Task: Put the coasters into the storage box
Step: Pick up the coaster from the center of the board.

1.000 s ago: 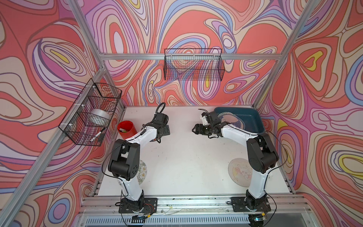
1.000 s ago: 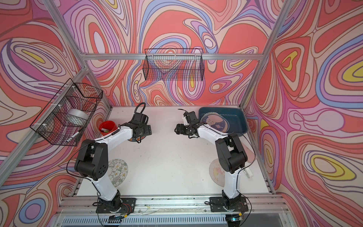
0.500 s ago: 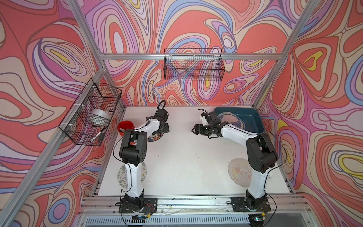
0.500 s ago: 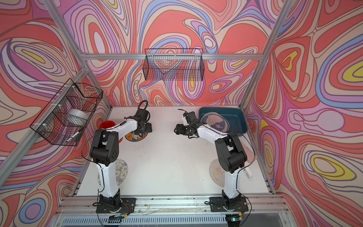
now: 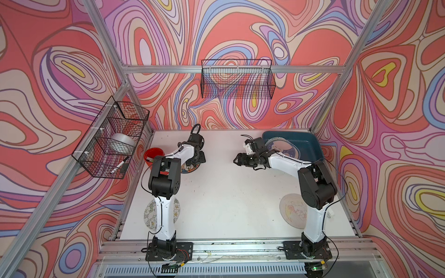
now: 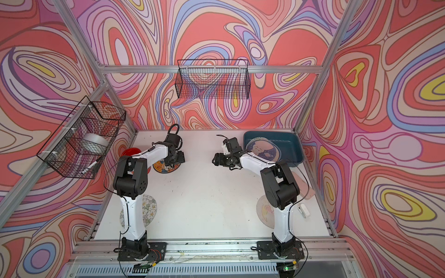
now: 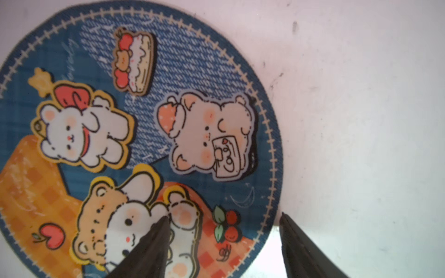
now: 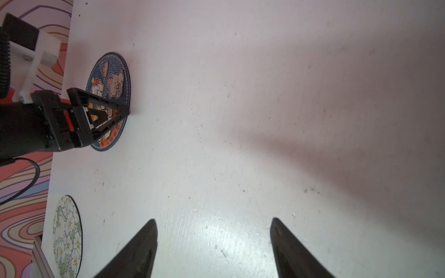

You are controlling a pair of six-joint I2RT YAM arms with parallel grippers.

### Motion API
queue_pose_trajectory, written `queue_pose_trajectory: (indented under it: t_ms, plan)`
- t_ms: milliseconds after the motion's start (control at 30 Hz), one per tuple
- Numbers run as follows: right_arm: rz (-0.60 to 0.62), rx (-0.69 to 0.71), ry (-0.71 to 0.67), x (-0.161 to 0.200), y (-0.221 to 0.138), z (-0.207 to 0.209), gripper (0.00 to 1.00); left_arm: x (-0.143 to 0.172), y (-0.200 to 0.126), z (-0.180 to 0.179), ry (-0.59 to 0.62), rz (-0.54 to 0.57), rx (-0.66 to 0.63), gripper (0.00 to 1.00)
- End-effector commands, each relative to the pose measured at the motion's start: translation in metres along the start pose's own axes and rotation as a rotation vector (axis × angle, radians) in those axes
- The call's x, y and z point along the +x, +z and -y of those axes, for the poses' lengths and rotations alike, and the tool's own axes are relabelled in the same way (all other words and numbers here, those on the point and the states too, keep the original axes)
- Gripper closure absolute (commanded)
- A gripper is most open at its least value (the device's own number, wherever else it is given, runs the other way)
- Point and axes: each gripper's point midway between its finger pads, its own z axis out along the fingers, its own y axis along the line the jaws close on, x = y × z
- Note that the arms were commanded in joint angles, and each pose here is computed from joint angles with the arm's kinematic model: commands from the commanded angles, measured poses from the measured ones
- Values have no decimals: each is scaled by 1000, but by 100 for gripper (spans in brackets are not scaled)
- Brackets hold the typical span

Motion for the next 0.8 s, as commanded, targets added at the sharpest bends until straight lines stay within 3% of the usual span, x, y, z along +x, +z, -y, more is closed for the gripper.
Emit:
queue_pose_trajectory:
  t_ms: [0, 367, 433, 600, 767]
  plan:
    - [-2, -8, -4, -1, 4, -5, 25, 22, 19, -9, -40, -101, -5, 37]
    - [-2, -10, -2, -1, 5, -6, 25, 28, 19, -9, -47, -113, 12, 65]
    - [-1, -9, -1, -2, 4, -5, 25, 28, 18, -10, -46, -115, 11, 64]
    - [-1, -9, -1, -2, 4, -5, 25, 28, 16, -4, -57, -123, 36, 46]
    - [2, -17, -5, -2, 5, -7, 25, 31, 11, -6, -54, -135, 17, 38]
